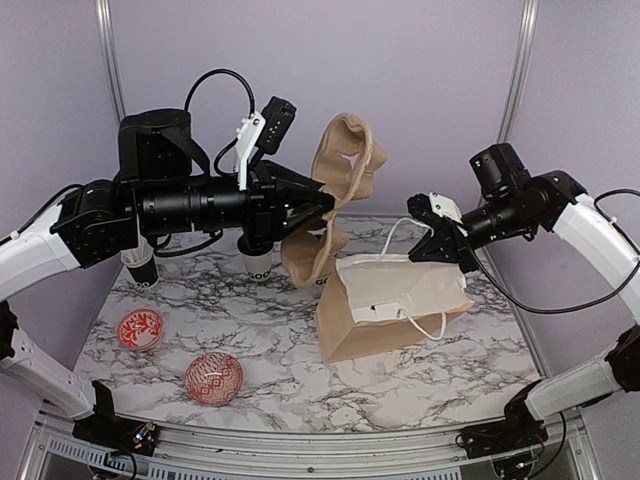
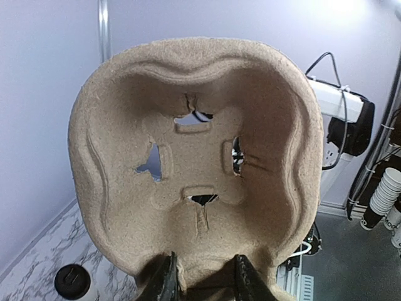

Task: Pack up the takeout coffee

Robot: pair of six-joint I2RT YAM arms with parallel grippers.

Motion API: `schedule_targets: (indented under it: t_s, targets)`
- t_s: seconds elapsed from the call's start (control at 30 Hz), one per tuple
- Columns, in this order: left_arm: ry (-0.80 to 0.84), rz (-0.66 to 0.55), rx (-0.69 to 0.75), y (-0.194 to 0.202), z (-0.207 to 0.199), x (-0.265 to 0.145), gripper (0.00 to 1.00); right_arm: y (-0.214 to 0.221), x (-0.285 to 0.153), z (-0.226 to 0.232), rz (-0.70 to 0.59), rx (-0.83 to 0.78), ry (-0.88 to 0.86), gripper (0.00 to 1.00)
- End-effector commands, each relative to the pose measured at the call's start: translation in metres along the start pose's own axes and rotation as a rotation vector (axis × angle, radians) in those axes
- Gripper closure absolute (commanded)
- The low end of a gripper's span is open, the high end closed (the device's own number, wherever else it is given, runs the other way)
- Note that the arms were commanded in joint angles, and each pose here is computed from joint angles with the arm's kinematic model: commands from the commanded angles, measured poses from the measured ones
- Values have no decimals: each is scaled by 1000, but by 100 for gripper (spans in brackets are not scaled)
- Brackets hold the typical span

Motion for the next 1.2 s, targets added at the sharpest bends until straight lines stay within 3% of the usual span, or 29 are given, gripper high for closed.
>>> schedule_targets:
  t_s: [0.0,0.27,0.6,1.17]
  targets:
    - [222,-155,118,-19,-35,23,69,-22,-6,2,-72,12,-38,100]
    - [354,-167,147,-9,-55,69,69,-25,-3,1,-96,36,-62,100]
    - [303,-76,261,27,-42,104,70,-32,-5,8,-136,46,-115,100]
    - [128,208,302,86,-17,71,71,-33,-1,6,-134,61,-162,100]
Point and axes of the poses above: each gripper's point midway between its finger pads, its own x axis out along the fingers, its own z axis along the line the jaws close on, y = z × x, the point moved 3 cm from there along -x, back along the fingers, and after that the axes turned 9 degrees about -x, right-handed, at the moved point
